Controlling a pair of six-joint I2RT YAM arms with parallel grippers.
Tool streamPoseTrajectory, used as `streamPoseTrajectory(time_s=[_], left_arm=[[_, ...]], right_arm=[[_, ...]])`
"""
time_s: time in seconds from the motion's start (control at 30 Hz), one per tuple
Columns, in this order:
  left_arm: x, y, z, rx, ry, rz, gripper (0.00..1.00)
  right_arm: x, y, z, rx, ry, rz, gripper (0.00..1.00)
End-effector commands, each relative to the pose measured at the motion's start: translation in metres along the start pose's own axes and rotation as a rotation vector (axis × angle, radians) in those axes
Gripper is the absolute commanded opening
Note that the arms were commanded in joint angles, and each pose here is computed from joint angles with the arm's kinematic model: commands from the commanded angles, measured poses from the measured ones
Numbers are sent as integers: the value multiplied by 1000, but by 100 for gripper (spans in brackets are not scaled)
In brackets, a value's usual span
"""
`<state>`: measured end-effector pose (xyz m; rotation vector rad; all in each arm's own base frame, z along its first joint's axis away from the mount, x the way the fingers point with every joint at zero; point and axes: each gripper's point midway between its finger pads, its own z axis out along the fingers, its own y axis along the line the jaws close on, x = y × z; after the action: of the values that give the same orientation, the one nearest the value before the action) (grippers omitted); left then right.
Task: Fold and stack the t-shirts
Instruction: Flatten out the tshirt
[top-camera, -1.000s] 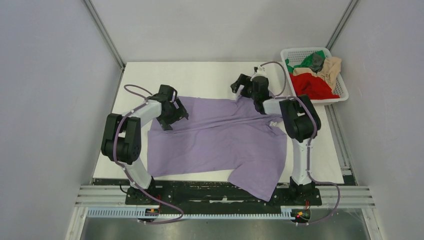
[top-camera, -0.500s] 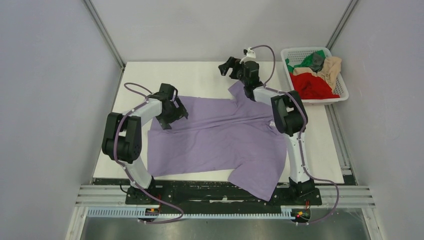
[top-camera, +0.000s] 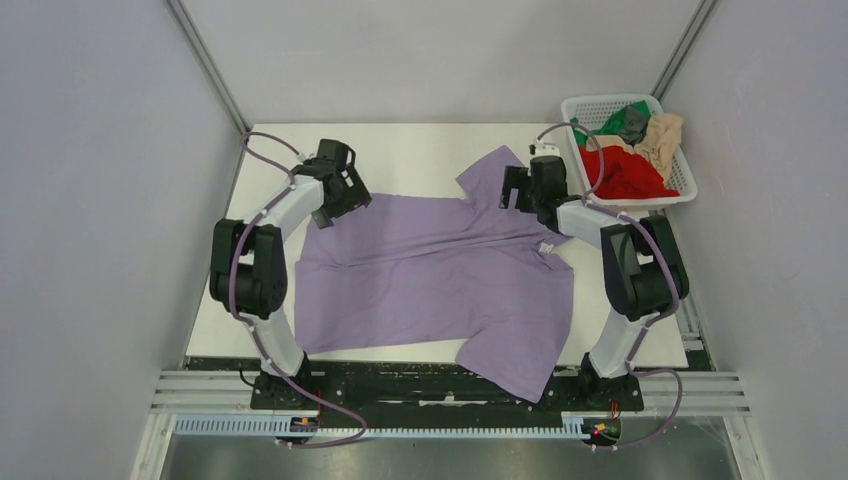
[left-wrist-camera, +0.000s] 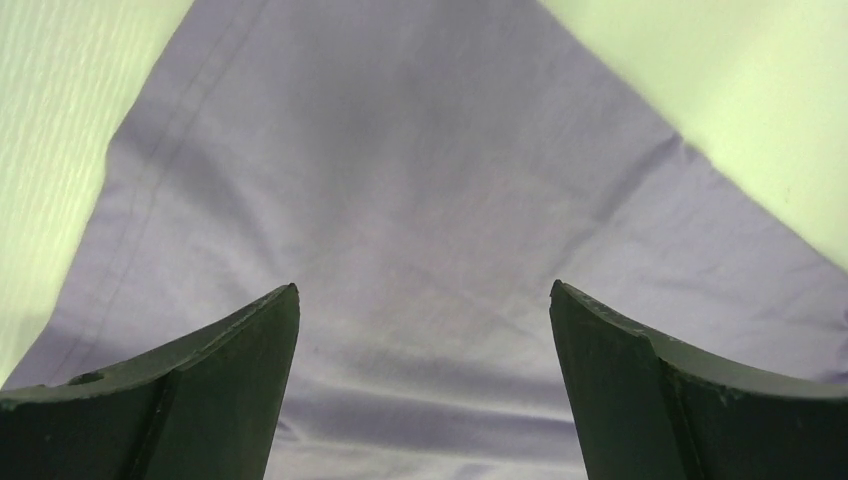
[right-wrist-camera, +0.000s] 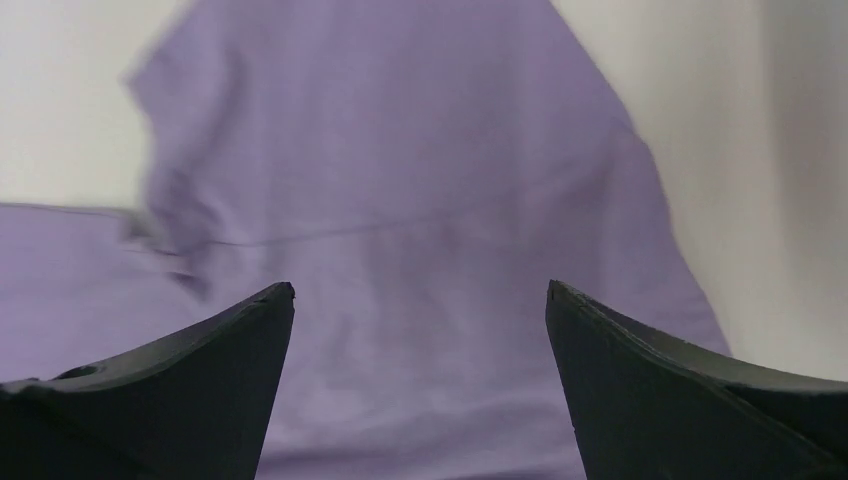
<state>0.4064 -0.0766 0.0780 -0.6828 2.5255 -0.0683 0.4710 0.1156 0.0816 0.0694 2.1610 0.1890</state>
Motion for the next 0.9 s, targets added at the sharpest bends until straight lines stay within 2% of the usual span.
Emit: streamPoseTrajectory(time_s=[0.0, 0.2, 0.33, 0.37, 0.47, 0.6, 0.87], left_arm=[[-3, -9, 27, -15, 33, 63, 100], [-9, -16, 74, -28, 72, 75, 100], [-19, -1, 104, -77, 117, 41, 100], [-24, -2, 107, -74, 123, 35, 94], [-37, -12, 118, -32, 127, 3, 100], [-57, -25, 129, -25, 116, -10, 100], [-90, -41, 156, 41, 98, -100, 100]], right_arm=[[46, -36, 5, 108, 164, -32, 98], [42, -48, 30, 156, 169, -64, 98], [54, -62, 48, 176, 236, -22, 98], [54, -62, 53, 169, 242, -14, 98], [43, -62, 71, 155, 236, -28, 98], [31, -64, 97, 150, 240, -19, 98], [-9, -56, 160, 90, 165, 43, 98]])
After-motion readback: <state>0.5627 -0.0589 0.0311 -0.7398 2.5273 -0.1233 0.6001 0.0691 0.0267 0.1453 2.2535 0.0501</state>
